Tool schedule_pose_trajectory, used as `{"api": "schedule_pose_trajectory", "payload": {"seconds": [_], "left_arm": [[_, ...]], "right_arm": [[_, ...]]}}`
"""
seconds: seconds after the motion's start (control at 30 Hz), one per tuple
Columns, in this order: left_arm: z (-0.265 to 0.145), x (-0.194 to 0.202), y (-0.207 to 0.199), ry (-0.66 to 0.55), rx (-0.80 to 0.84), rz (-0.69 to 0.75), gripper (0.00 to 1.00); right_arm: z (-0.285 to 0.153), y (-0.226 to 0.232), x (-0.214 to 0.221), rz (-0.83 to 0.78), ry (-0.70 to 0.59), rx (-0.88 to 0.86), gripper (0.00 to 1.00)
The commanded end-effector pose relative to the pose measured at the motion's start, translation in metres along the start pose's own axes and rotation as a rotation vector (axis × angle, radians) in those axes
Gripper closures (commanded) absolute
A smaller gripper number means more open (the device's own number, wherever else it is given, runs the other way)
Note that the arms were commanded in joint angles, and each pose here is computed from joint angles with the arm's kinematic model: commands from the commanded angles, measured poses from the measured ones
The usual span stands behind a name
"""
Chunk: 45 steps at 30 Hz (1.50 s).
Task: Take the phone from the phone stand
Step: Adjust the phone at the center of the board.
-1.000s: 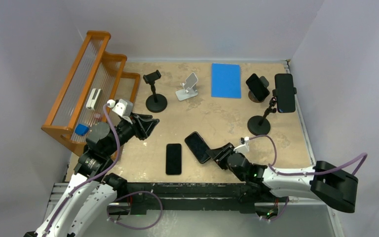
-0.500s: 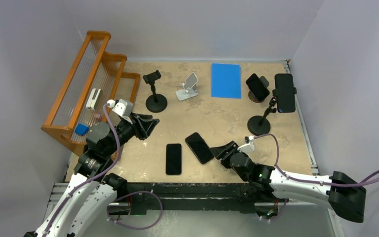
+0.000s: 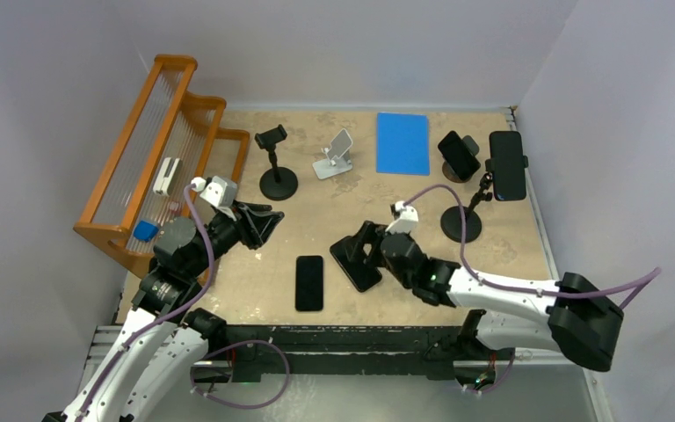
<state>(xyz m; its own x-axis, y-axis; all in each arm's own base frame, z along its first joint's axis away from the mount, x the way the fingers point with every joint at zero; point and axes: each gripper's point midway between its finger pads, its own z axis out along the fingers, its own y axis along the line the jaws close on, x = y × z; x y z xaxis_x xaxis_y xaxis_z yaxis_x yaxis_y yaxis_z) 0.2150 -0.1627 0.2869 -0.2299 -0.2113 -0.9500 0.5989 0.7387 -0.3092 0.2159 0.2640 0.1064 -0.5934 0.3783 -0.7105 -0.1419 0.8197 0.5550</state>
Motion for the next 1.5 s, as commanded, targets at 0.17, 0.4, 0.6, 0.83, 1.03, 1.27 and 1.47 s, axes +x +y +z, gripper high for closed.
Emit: {"api": "schedule_pose_trajectory", "payload": {"seconds": [0.17,0.4,0.6,0.83,1.03,1.27,1.47], "left_arm": [[0.002,-0.007,-0.005,-0.018,0.020,0.002,0.63],[0.002,-0.008,-0.006,-0.016,0.030,0.001,0.63],[0.002,-0.007,-0.007,-0.014,0.035,0.000,0.63],[0.002,-0.008,-0.008,-0.017,0.037,0.000,0.64],[0.002,-0.008,-0.008,-0.016,0.038,0.000,0.63],[0.002,-0.007,-0.008,-0.014,0.041,-0.001,0.63],[0.002,-0.008,-0.008,-0.016,0.039,-0.002,0.63]], "right_arm": [[0.043,0.007,-0.023,-0.178,0.079,-0.101,0.09],[0.052,-0.010,0.008,-0.172,0.168,-0.094,0.10],[0.049,-0.022,0.023,-0.168,0.213,-0.077,0.12],[0.042,-0.035,0.041,-0.155,0.257,-0.075,0.13],[0.035,-0.035,0.049,-0.124,0.280,-0.104,0.17],[0.022,-0.030,0.062,-0.104,0.320,-0.134,0.30],[0.009,-0.016,0.080,-0.114,0.356,-0.149,0.33]]}}
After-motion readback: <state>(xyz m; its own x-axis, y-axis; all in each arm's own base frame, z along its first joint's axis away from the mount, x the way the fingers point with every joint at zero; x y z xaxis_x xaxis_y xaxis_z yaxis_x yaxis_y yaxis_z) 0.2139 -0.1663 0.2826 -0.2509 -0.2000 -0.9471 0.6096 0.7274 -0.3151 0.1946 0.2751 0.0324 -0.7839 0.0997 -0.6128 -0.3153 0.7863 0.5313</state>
